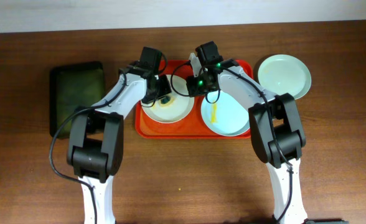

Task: Clean dirty plates on tray and stack at the side
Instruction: 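Scrub the white plate with the sponge in the left gripper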

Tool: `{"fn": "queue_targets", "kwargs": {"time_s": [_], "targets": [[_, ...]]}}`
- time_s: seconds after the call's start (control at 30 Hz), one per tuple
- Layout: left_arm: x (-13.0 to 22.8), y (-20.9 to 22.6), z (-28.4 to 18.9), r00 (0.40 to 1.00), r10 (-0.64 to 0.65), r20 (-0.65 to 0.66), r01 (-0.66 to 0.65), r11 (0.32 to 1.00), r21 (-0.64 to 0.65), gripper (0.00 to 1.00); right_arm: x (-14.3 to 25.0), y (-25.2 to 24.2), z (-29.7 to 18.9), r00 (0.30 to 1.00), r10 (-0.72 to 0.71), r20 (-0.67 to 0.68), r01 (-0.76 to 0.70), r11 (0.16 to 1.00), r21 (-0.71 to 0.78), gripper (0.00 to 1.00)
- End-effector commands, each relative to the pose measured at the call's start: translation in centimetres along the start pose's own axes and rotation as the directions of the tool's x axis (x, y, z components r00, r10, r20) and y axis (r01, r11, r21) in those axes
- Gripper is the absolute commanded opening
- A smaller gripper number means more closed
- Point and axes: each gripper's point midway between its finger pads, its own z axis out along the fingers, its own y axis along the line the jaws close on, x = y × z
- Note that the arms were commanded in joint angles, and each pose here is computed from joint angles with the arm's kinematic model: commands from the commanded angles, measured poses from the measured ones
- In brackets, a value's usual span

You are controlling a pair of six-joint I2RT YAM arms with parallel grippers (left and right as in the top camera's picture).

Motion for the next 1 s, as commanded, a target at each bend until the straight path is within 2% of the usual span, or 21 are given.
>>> {"fn": "queue_targets", "kwargs": {"time_s": [0.0,0.17,0.3,0.33,0.4,0.5,0.57,0.8,0.87,0.97], "targets": [[-0.2,5.0,0.6,0.999,0.005,0.049,0.008,0.968,-0.252,0.0,1.1,-0.2,1.3,0.999,0.011,-0.039,-0.011,1.0,0.014,0.04],[-1.2,8.7,-1.9,0.997,-0.012,0.07,0.038,0.923,-0.383,0.0,1.3,-0.5,1.2,0.999,0.014,-0.044,-0.012,1.0,0.026,0.04],[-3.1,8.8,-4.9,0.995,-0.024,0.096,0.058,0.93,-0.362,0.0,1.3,-0.7,1.2,0.999,0.014,-0.045,-0.013,0.999,0.04,0.04],[-3.4,8.3,-5.4,0.995,-0.027,0.101,0.06,0.939,-0.339,0.0,1.3,-0.7,1.2,0.999,0.014,-0.045,-0.013,0.999,0.04,0.04],[-3.4,5.7,-6.4,0.998,0.01,0.069,0.005,0.977,-0.214,0.0,1.3,-0.7,1.2,0.999,0.014,-0.045,-0.013,0.999,0.04,0.04],[-2.0,2.4,-6.3,1.0,0.018,-0.01,-0.018,0.999,-0.037,0.0,1.3,-0.7,1.2,0.999,0.014,-0.044,-0.012,0.999,0.04,0.04],[-0.6,1.6,-5.3,0.998,0.026,-0.062,-0.027,1.0,-0.003,0.0,1.3,-0.7,1.2,0.999,0.014,-0.044,-0.012,0.999,0.04,0.04],[2.9,2.1,-0.7,0.984,0.051,-0.17,-0.063,0.996,-0.066,0.0,1.1,-0.7,1.2,0.999,0.013,-0.039,-0.011,0.999,0.039,0.04],[2.9,3.4,0.1,0.985,0.048,-0.165,-0.069,0.99,-0.125,0.0,1.2,-0.7,1.2,0.999,0.013,-0.042,-0.012,0.999,0.039,0.04],[2.0,6.9,-0.1,0.991,0.049,-0.123,-0.085,0.95,-0.302,0.0,1.3,-0.7,1.2,0.999,0.015,-0.046,-0.013,0.999,0.04,0.05]]}}
